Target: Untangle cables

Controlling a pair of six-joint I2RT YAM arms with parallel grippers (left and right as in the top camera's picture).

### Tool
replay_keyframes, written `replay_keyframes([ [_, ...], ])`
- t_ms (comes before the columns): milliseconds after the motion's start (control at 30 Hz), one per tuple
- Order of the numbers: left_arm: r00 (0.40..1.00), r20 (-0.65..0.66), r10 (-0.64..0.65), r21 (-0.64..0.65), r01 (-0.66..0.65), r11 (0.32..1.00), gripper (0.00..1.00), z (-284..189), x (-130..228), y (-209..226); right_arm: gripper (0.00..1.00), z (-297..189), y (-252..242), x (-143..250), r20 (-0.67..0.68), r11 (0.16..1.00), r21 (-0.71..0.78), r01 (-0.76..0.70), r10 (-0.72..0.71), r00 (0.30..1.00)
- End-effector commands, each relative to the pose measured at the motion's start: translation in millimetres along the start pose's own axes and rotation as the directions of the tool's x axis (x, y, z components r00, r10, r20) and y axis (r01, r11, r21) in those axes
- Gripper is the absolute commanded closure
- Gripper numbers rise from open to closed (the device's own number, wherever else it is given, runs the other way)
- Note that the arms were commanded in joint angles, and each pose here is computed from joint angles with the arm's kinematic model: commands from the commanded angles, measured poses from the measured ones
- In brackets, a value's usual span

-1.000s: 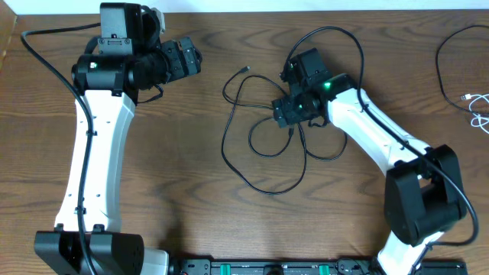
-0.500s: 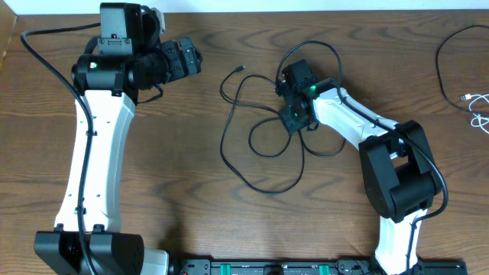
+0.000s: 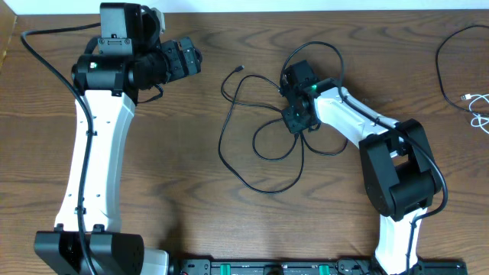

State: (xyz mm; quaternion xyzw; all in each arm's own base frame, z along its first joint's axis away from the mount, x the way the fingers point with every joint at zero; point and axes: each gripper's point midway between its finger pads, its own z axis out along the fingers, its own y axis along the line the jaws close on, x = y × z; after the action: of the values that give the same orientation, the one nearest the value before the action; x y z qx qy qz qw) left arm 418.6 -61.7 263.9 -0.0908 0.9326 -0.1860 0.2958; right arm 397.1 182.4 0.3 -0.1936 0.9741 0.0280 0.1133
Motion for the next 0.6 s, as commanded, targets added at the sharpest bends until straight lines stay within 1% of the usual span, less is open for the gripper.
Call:
replay_keyframes([
  [0,1.0,0.003,0.0,-0.013,0.001,1.0,0.05,1,0,2,0.57,14,-2,6,-0.025,1.0,0.016,-0.023,0.024,0.999],
  [33,1.0,0.002,-0.001,-0.013,0.001,1.0,0.05,1,0,2,0.58,14,-1,5,-0.022,1.0,0.016,-0.021,0.021,1.0],
  [100,1.0,0.002,-0.001,-0.013,0.001,1.0,0.05,1,0,2,0.68,14,0,8,-0.033,1.0,0.012,-0.02,0.021,0.999],
  [200,1.0,0.002,-0.001,-0.013,0.001,1.0,0.05,1,0,2,0.78,14,4,17,-0.071,1.0,0.001,-0.016,0.016,0.997],
  [233,1.0,0.003,0.0,-0.013,0.001,1.0,0.05,1,0,2,0.83,14,6,21,-0.084,1.0,-0.002,-0.017,0.016,0.996],
  [300,1.0,0.006,0.0,-0.012,0.0,1.0,0.05,1,-1,2,0.97,13,8,25,-0.1,0.999,-0.003,-0.032,0.032,0.994],
  [333,1.0,0.006,0.001,-0.011,0.0,1.0,0.05,1,-1,2,0.99,13,8,25,-0.102,0.999,-0.002,-0.043,0.043,0.994],
  [433,1.0,0.009,0.001,-0.01,-0.001,1.0,0.05,1,-2,2,0.99,9,7,19,-0.087,0.997,-0.002,-0.075,0.074,0.993],
  [500,1.0,0.009,0.001,-0.011,-0.001,1.0,0.05,1,-2,2,0.99,-3,6,9,-0.065,0.995,-0.017,-0.102,0.1,0.993],
  [567,1.0,0.009,0.001,-0.011,-0.001,1.0,0.05,1,-2,2,0.99,-26,1,-8,-0.023,0.991,-0.043,-0.124,0.123,0.992],
])
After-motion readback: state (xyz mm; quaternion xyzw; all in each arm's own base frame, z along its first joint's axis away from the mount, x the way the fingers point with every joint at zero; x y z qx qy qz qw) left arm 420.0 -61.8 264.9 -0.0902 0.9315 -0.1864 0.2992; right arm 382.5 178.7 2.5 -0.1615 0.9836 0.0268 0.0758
